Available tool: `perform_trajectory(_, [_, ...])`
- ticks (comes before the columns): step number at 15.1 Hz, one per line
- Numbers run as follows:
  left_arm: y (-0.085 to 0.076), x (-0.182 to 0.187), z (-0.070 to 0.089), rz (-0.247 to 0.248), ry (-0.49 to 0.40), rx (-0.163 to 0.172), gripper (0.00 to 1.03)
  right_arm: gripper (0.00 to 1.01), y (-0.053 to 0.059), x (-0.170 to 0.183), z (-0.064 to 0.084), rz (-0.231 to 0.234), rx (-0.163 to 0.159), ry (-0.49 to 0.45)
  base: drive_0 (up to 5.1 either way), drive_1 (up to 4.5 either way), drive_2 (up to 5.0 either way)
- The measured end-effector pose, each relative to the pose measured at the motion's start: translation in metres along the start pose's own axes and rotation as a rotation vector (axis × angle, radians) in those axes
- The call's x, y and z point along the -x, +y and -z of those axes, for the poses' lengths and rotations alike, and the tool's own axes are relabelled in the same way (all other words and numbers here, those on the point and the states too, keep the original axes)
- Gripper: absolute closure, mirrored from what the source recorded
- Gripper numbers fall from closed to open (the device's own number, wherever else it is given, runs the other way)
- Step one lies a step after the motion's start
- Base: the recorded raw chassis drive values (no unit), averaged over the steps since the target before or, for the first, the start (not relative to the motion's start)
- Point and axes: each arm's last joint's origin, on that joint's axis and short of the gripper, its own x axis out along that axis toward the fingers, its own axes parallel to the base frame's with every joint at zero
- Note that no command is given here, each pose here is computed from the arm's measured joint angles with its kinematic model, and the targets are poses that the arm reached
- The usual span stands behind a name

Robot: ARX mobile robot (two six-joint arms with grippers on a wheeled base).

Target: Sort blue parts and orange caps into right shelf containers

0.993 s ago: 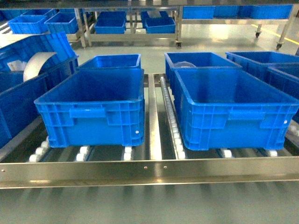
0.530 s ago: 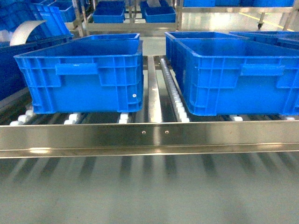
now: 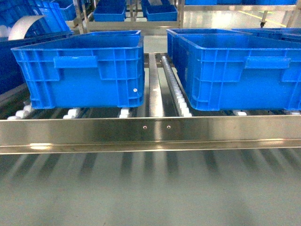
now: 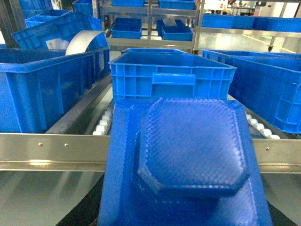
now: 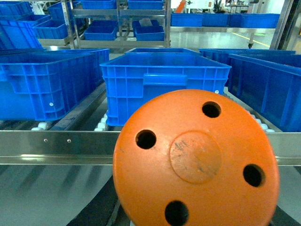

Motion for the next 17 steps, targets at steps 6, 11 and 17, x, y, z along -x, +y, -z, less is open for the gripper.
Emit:
perform_trajectory(6, [0.0, 0.0, -0.0001, 0.0, -0.001, 0.0, 0.61, 0.57, 0.0, 0.0, 0.0, 0.0, 0.0, 0.0, 0.0, 2.76, -2.8])
perform_trajectory(11, [0.0, 0.0, -0.0001, 0.0, -0.001, 0.0, 0.61, 0.57, 0.0, 0.0, -0.0003, 0.0, 0.0, -0.003, 0.0, 4.19, -4.2])
perform_trajectory(17, [0.0, 0.0, 0.0, -0.001, 0.0, 0.0, 0.61, 0.57, 0.0, 0.0, -0.0002, 0.0, 0.0, -0.002, 0.0, 4.23, -4.2])
